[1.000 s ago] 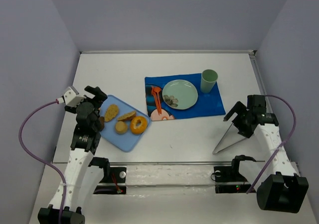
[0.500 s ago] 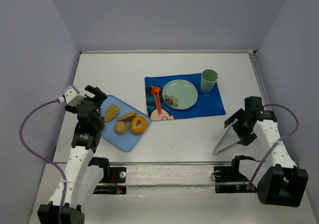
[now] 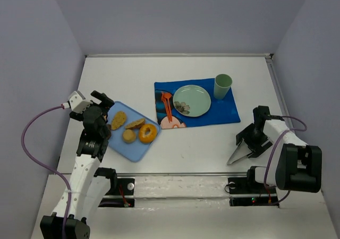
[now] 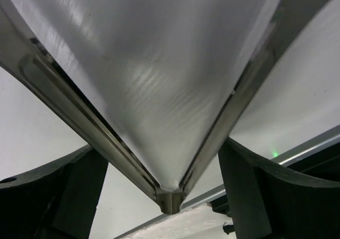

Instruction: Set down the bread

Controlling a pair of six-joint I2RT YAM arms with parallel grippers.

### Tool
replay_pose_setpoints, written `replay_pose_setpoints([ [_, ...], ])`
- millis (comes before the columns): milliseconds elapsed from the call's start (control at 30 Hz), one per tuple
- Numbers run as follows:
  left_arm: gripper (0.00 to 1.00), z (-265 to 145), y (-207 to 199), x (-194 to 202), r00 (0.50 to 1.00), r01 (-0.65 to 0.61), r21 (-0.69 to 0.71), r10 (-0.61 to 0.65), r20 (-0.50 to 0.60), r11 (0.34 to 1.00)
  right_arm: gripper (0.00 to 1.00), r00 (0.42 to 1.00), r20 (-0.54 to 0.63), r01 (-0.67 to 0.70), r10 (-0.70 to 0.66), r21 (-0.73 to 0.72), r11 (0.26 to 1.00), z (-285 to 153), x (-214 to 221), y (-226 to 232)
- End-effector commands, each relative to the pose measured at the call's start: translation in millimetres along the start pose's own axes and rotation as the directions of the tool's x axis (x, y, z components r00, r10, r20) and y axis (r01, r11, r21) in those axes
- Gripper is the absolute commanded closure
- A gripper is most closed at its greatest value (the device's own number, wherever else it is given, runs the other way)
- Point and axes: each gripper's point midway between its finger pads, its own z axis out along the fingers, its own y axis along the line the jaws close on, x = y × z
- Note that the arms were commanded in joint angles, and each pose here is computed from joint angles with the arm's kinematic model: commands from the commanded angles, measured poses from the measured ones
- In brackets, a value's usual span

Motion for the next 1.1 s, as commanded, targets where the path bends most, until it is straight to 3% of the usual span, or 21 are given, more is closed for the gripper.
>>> replay_pose_setpoints([
  [0, 0.01, -1, -12, -34, 0.994, 0.061, 0.011, -0.062, 0.095, 0.998, 0.2, 0.999, 0.051, 0.014, -0.015, 0.011, 1.0, 9, -13, 3],
  [133, 0.01, -2, -10, -34, 0.994, 0.058, 0.006, -0.059, 0.095, 0.998, 0.33, 0.998, 0.058, 0.018, -0.019, 0.006, 1.0, 13, -14, 4],
  [300, 0.01, -3, -9, -36, 0.993, 0.061, 0.004, -0.061, 0.101, 0.998, 0.59, 0.996, 0.078, 0.037, -0.039, 0.023, 0.999, 13, -22, 6],
  [467, 0.01, -5, -9, -38, 0.992, 0.068, 0.009, -0.068, 0.107, 0.998, 0.69, 0.978, 0.183, 0.106, -0.103, -0.009, 0.994, -19, -45, 14],
  [600, 0.01, -5, -10, -39, 0.992, 0.069, 0.011, -0.069, 0.107, 0.998, 0.71, 0.926, 0.341, 0.23, -0.16, -0.175, 0.957, -78, -68, 46],
  [633, 0.01, -5, -10, -38, 0.992, 0.068, 0.011, -0.069, 0.104, 0.998, 0.71, 0.896, 0.405, 0.292, -0.181, -0.232, 0.928, -101, -75, 57],
  [767, 0.01, -6, -10, -39, 0.992, 0.071, 0.018, -0.073, 0.106, 0.997, 0.66, 0.833, 0.473, 0.493, -0.288, -0.395, 0.776, -158, -56, 93],
  [833, 0.01, -7, -10, -39, 0.992, 0.072, 0.02, -0.074, 0.106, 0.997, 0.64, 0.791, 0.501, 0.575, -0.352, -0.409, 0.709, -174, -47, 102],
  [933, 0.01, -7, -13, -39, 0.992, 0.074, 0.03, -0.077, 0.102, 0.997, 0.61, 0.678, 0.579, 0.722, -0.453, -0.409, 0.558, -203, -19, 131],
  [1000, 0.01, -8, -14, -39, 0.992, 0.074, 0.037, -0.078, 0.099, 0.997, 0.58, 0.55, 0.643, 0.834, -0.534, -0.39, 0.39, -213, 13, 160],
  [1067, 0.01, -9, -15, -40, 0.992, 0.074, 0.044, -0.078, 0.098, 0.996, 0.54, 0.488, 0.616, 0.866, -0.619, -0.429, 0.256, -206, 45, 182],
])
